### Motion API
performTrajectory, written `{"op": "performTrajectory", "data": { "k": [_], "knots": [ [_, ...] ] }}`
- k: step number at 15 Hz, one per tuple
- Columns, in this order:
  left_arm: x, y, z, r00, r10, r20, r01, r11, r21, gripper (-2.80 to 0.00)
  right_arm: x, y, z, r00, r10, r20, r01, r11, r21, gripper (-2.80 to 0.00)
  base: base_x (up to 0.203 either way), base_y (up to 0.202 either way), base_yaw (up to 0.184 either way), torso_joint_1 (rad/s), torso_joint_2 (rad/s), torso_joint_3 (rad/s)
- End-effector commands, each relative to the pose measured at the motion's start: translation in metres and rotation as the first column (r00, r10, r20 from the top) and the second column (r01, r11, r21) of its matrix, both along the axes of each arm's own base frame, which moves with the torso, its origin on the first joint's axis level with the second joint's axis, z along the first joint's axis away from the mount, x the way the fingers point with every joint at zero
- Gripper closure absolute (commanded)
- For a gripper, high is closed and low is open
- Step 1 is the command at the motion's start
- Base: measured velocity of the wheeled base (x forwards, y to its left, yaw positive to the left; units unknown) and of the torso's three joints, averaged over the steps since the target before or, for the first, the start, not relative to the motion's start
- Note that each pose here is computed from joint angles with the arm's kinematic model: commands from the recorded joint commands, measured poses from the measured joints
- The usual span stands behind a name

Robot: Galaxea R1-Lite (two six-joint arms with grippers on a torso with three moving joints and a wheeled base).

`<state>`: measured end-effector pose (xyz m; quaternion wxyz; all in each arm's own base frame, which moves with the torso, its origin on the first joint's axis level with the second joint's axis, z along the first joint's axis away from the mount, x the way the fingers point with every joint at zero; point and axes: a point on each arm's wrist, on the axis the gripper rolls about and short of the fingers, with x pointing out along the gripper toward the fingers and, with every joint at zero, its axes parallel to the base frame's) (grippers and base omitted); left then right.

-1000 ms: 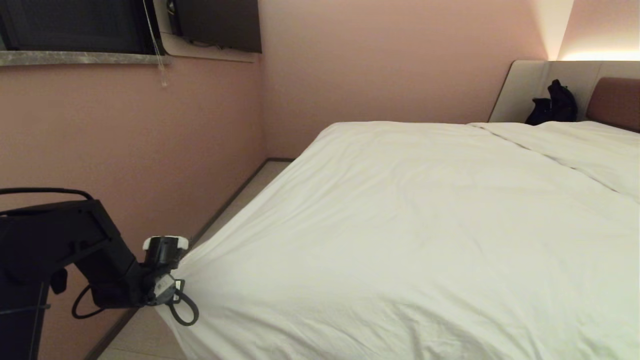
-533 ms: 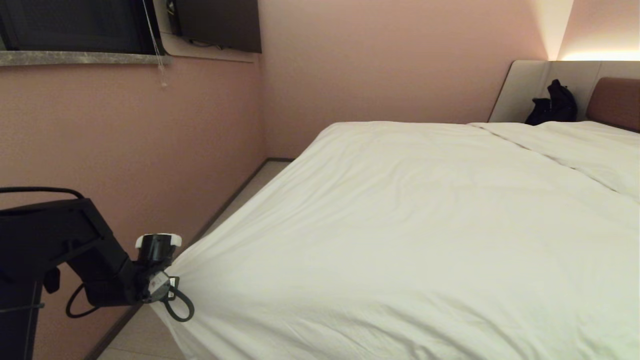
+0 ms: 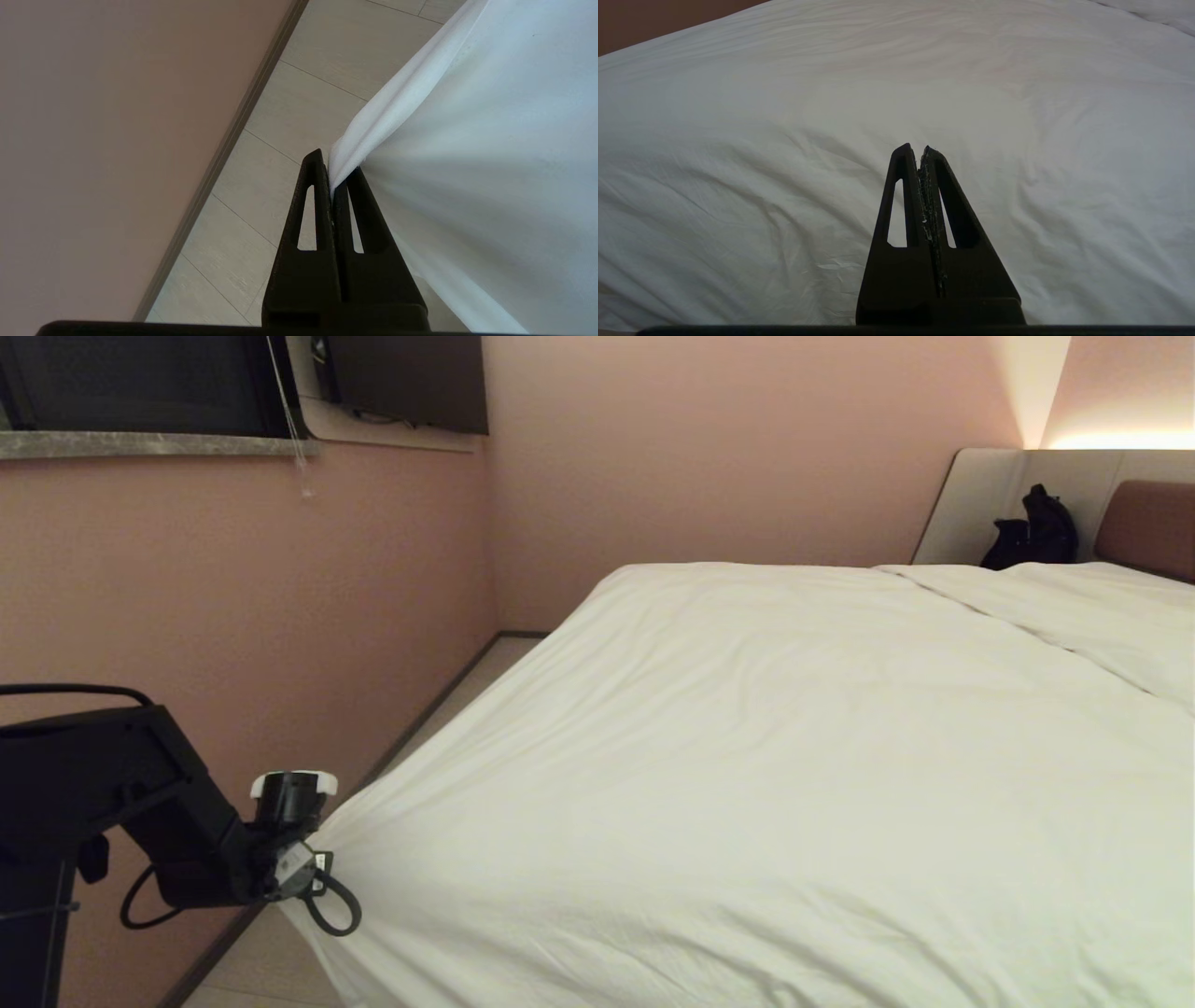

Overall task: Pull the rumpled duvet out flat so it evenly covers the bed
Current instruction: Flatten the corners of the folded blanket

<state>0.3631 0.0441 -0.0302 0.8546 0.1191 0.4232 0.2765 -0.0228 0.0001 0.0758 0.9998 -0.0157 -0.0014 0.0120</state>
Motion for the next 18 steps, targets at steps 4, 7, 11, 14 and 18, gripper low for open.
{"op": "performTrajectory", "data": {
  "k": [4, 7, 11, 14, 18],
  "knots": [
    [0.0, -0.005, 0.004, 0.999, -0.014, 0.037, 0.014, 1.0, -0.008, -2.8, 0.0, 0.0, 0.0, 1.0, 0.001, -0.001, -0.001, 1.0, -0.001, 0.0, 0.0, 0.0, 0.0, 0.0, 0.0, 0.0],
    [-0.007, -0.017, 0.014, 0.995, -0.078, 0.06, 0.082, 0.994, -0.073, -2.8, 0.0, 0.0, 0.0, 1.0, 0.001, -0.001, -0.001, 1.0, -0.001, 0.0, 0.0, 0.0, 0.0, 0.0, 0.0, 0.0],
    [-0.017, -0.025, 0.042, 0.981, -0.139, 0.132, 0.16, 0.974, -0.158, -2.8, 0.0, 0.0, 0.0, 1.0, 0.001, -0.001, -0.001, 1.0, -0.001, 0.0, 0.0, 0.0, 0.0, 0.0, 0.0, 0.0],
    [-0.023, -0.023, 0.06, 0.977, -0.135, 0.168, 0.161, 0.974, -0.157, -2.8, 0.0, 0.0, 0.0, 1.0, 0.001, -0.001, -0.001, 1.0, -0.001, 0.0, 0.0, 0.0, 0.0, 0.0, 0.0, 0.0],
    [-0.037, -0.024, 0.108, 0.939, -0.151, 0.311, 0.23, 0.944, -0.236, -2.8, 0.0, 0.0, 0.0, 1.0, 0.001, -0.001, -0.001, 1.0, -0.001, 0.0, 0.0, 0.0, 0.0, 0.0, 0.0, 0.0]
  ]
}}
